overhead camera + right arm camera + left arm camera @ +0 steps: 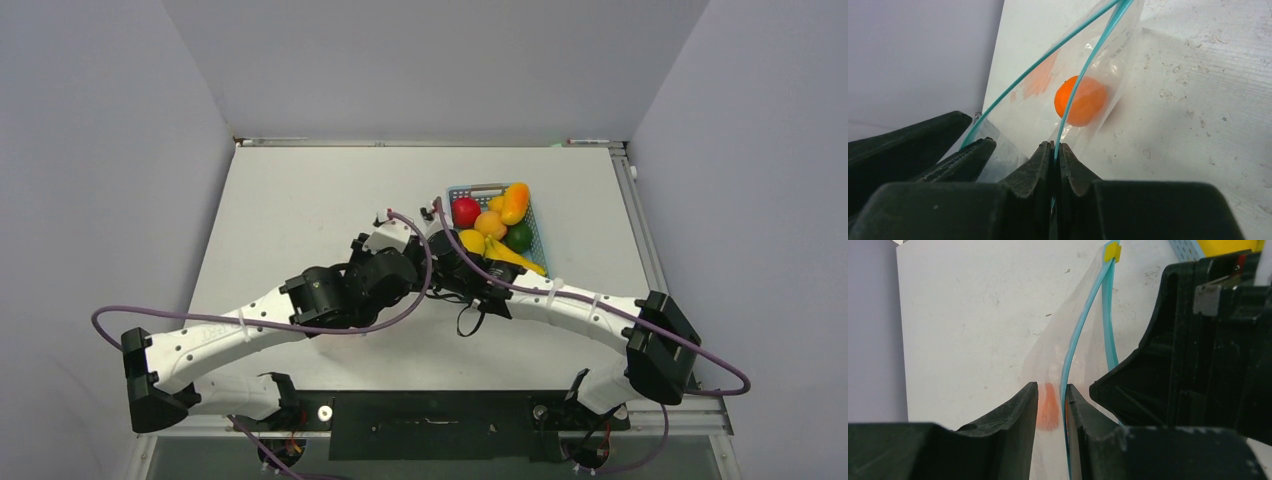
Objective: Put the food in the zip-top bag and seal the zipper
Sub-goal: Adjust the zipper food storage bag at the center of the board.
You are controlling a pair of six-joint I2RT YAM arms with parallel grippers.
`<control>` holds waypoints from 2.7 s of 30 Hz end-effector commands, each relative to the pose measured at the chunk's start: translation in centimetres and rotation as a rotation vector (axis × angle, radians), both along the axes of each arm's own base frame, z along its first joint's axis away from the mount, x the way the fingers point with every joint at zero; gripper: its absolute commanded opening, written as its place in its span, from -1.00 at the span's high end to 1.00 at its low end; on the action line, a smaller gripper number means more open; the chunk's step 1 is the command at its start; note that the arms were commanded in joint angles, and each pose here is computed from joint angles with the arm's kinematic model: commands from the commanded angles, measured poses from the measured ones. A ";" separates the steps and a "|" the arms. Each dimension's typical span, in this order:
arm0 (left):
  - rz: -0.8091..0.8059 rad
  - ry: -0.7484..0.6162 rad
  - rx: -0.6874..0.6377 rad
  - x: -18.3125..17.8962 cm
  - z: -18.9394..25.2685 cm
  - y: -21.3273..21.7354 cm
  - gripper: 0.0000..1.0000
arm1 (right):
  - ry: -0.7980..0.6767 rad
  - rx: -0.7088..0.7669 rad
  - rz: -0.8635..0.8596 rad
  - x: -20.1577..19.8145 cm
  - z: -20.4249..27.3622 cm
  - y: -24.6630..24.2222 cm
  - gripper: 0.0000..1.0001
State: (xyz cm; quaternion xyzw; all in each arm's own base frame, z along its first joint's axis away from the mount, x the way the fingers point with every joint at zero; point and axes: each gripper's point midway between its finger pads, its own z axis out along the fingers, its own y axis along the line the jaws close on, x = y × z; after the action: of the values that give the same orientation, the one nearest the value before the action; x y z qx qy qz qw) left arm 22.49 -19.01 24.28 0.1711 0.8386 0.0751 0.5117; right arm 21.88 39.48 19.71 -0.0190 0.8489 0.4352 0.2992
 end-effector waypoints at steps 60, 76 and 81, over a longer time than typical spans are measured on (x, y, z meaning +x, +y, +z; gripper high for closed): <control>0.203 0.021 0.251 2.4 3.3 7.7 1.00 | -0.076 -0.355 -0.034 -0.1 -9.9 -4.9 0.89; 0.145 0.028 0.127 3.7 0.5 4.7 1.00 | -0.186 -0.341 -0.140 4.7 -8.6 -4.1 0.89; 0.154 0.010 0.124 4.0 -0.1 4.7 1.00 | -0.198 -0.318 -0.133 5.0 -7.9 -4.4 0.74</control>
State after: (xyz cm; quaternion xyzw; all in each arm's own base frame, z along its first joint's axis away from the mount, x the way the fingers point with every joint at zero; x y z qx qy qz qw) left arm 25.71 -13.95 22.97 0.1642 0.8554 0.1891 0.4534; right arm 25.44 34.93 9.95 -0.0550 0.8891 0.2625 0.3710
